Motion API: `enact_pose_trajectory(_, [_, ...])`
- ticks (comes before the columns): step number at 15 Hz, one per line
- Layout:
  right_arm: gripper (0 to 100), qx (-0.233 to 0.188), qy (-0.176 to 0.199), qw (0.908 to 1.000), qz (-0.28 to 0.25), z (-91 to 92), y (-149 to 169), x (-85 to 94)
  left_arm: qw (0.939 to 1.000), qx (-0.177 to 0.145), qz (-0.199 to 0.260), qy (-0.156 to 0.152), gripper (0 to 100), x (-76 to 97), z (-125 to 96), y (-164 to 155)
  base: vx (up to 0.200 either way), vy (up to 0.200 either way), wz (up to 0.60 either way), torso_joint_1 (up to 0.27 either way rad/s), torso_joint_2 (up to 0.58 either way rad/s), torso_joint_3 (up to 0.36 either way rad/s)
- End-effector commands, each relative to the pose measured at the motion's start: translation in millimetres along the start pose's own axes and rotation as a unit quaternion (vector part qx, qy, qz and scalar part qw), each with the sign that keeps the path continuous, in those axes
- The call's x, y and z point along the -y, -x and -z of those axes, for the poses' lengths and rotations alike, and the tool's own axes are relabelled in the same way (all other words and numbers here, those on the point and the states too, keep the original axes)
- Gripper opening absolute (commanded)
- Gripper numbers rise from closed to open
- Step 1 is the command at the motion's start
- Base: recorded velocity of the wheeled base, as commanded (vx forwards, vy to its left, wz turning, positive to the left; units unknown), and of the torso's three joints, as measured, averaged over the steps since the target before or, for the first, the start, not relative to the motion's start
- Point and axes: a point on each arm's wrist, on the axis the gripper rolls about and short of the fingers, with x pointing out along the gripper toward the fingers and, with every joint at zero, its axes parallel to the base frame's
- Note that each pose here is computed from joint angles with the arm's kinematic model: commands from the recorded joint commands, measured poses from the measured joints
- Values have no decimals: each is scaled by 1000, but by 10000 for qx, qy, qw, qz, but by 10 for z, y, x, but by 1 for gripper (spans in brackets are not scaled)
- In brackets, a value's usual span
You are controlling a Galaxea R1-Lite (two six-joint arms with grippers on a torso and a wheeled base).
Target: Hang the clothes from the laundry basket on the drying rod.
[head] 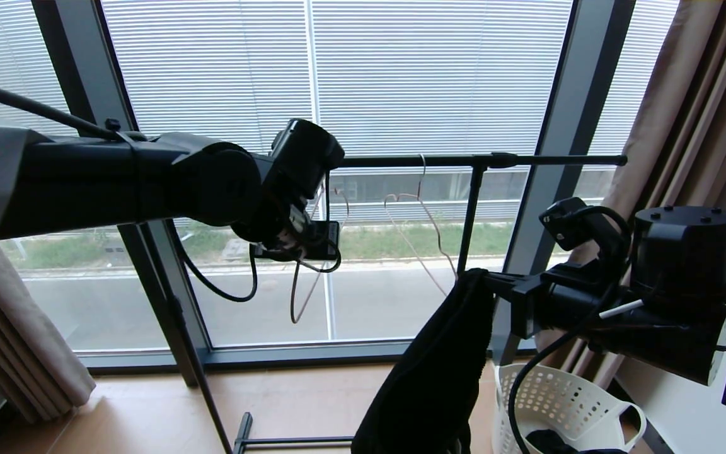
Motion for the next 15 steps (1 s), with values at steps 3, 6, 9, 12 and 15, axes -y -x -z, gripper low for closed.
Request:
enact_pose_trajectory(3, [0,-6,1,10000,0,2,-3,-1,9999,88,74,-104,0,-252,272,520,0,0,0,0,0,0])
enact_pose_trajectory(6, [0,-5,39,10000,8,2,-3,0,9982,298,183,-496,0,-494,815,612,0,0,0,0,0,0])
enact_pose_trajectory(9, [0,-33,46,10000,27,13,-22,2,9926,506,633,-903,0,-678,1208,738,0,0,0,0,0,0])
enact_pose_trajectory(12, [0,-118,260,9988,404,52,-113,31,9835,622,1145,-1258,0,-838,1572,787,0,0,0,0,0,0])
enact_pose_trajectory(15, [0,-96,522,9912,1210,40,-197,73,9738,735,1401,-1635,0,-935,1674,721,0,0,0,0,0,0])
